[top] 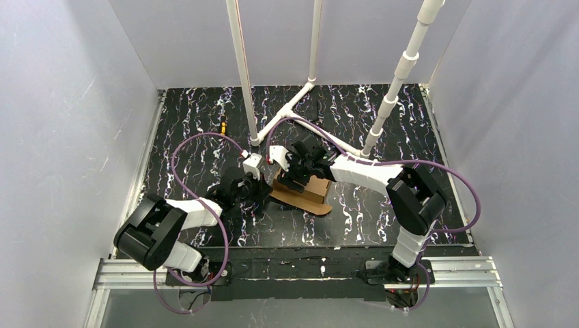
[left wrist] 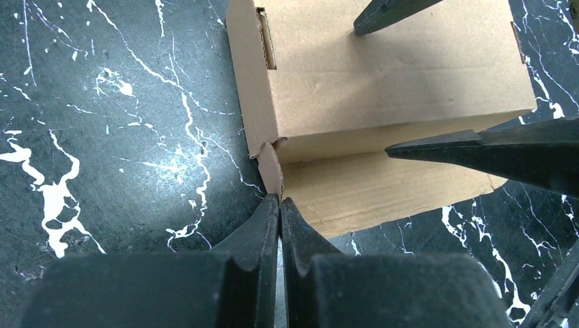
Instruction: Fold the paper box
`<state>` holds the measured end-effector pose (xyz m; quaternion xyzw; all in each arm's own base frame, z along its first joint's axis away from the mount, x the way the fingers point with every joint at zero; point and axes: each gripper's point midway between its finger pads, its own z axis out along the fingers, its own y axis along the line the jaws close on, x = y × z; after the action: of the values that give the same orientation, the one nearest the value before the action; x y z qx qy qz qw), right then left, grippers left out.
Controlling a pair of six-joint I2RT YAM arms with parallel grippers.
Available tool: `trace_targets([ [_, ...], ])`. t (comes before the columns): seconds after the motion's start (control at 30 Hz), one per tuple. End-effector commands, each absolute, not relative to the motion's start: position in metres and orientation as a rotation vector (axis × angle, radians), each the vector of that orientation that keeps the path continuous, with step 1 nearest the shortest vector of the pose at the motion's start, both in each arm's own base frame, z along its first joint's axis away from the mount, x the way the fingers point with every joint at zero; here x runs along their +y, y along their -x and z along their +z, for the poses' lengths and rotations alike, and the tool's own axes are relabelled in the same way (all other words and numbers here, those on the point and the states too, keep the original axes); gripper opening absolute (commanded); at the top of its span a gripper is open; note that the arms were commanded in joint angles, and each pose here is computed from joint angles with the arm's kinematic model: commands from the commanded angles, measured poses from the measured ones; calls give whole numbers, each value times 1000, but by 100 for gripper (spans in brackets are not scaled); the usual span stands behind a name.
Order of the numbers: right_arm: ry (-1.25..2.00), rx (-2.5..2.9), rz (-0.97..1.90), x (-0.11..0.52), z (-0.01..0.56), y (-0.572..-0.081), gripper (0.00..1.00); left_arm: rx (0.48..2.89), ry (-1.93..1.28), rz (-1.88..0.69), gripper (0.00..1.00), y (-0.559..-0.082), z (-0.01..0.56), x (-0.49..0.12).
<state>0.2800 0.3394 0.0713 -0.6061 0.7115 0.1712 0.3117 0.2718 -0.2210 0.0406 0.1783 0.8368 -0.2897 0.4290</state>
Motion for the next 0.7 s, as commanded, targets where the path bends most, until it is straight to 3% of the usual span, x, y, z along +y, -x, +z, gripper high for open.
trace_targets([
  [0.0,1628,2025,439,323,40,-267,70,2048,-492,-709,0,-268,46,-221],
  [0.67,1628,2053,427,322,33,-268,67,2035,-531,-688,0,-265,45,-221],
])
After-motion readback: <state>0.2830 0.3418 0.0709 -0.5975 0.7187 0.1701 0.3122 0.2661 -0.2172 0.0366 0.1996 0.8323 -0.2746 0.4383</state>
